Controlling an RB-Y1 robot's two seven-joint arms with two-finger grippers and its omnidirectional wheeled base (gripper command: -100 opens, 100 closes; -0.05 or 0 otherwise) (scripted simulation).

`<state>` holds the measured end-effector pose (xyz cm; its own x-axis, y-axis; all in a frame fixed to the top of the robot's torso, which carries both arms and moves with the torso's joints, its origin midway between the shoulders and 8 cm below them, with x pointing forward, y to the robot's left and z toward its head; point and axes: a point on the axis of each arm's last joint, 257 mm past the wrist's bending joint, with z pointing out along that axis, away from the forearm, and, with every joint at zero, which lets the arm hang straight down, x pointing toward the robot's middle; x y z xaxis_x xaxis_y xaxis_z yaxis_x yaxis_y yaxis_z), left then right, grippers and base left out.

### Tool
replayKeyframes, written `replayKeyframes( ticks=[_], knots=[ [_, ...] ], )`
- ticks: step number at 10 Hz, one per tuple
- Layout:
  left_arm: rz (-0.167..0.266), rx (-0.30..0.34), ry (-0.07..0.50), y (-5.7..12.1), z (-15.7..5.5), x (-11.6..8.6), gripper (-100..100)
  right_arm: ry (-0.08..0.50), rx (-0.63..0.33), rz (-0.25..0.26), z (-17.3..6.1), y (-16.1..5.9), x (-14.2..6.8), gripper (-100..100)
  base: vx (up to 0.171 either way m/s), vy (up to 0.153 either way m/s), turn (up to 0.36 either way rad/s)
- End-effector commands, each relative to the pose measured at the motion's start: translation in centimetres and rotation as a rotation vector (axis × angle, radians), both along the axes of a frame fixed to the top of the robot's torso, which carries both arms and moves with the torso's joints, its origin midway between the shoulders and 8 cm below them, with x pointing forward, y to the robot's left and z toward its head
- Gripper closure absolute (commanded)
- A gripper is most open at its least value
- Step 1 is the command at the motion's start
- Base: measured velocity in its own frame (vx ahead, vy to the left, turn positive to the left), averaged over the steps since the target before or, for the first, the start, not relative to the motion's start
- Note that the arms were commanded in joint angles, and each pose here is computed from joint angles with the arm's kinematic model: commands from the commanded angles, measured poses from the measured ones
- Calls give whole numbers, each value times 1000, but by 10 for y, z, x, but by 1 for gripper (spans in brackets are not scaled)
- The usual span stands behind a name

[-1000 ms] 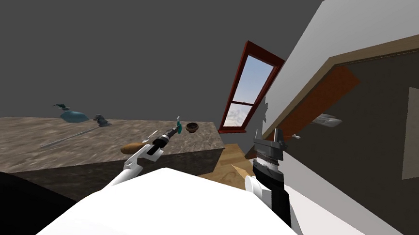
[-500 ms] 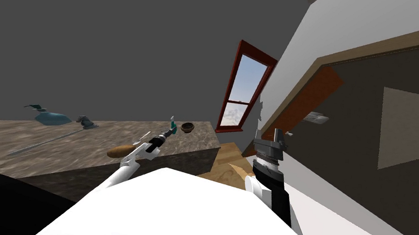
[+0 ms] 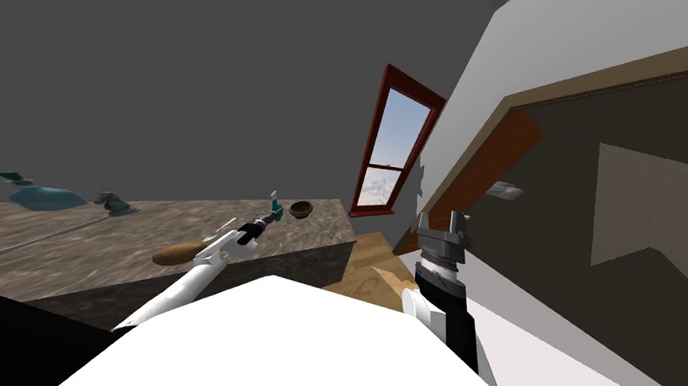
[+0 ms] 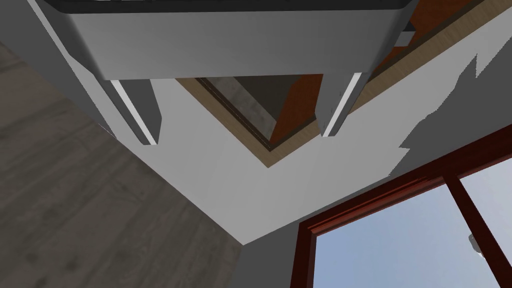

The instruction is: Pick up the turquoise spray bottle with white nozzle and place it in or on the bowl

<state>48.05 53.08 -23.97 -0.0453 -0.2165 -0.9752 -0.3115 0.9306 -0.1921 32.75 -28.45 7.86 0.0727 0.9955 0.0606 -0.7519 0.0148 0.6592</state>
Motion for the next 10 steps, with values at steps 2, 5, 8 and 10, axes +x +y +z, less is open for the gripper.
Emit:
replayKeyframes(
  ticks=[2, 5, 8, 10],
  knots=[
    [62, 69, 62, 30, -7, -4, -100, 0, 0, 0, 0, 0, 0, 0, 20, -63, -72],
    [119, 132, 116, 62, -9, -11, -100, 0, 0, 0, 0, 0, 0, 0, 19, -50, -53],
    [96, 118, 71, 58, -1, -12, -100, 0, 0, 0, 0, 0, 0, 0, 25, -12, 56],
    [86, 124, 47, 61, 5, -16, -100, 0, 0, 0, 0, 0, 0, 0, 82, -61, 179]
  ],
)
